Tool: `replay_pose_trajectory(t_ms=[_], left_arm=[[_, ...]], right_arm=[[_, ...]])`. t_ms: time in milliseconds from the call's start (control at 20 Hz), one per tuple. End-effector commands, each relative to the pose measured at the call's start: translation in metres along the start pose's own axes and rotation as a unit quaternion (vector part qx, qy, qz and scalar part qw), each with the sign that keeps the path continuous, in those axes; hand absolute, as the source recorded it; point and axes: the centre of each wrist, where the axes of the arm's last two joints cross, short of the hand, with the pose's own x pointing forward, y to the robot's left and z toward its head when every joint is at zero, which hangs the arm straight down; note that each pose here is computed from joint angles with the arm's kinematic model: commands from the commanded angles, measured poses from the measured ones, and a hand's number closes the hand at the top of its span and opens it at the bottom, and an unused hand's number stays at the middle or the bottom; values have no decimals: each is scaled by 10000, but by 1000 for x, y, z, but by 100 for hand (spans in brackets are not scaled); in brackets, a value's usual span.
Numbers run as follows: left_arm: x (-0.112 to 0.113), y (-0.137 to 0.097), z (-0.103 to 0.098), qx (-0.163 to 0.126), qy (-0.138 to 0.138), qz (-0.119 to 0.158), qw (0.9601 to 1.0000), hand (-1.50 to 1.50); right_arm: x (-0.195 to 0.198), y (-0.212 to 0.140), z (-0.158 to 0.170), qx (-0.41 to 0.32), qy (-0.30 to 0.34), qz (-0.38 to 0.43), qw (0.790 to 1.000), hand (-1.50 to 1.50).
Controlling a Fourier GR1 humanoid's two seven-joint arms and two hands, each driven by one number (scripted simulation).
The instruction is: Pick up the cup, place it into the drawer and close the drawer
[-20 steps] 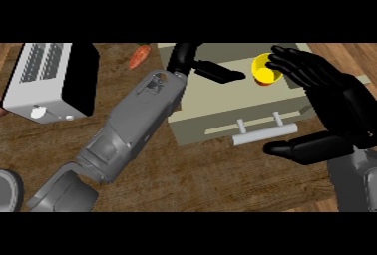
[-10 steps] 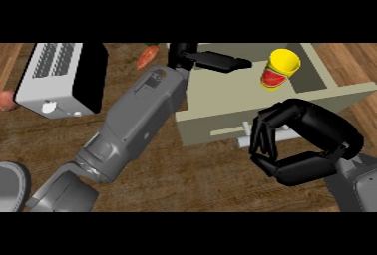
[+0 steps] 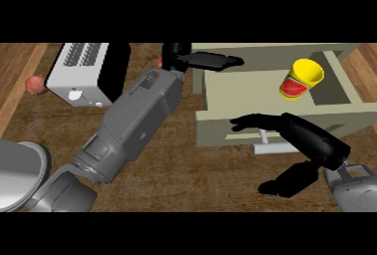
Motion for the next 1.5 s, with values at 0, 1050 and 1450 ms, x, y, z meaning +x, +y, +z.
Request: replay_pose_trajectory(t_ms=[0, 1050, 1450], left_arm=[[-12, 13, 8, 27, -79, 214, 9997, -150], [-19, 92, 37, 38, -89, 576, 9983, -150], [-23, 109, 48, -158, -28, 561, 9983, -150]], right_arm=[[-34, 18, -12, -49, 657, 404, 9970, -150], [-142, -43, -68, -1131, 986, 407, 9878, 150], [-120, -105, -68, -1950, 1159, 310, 9734, 150]])
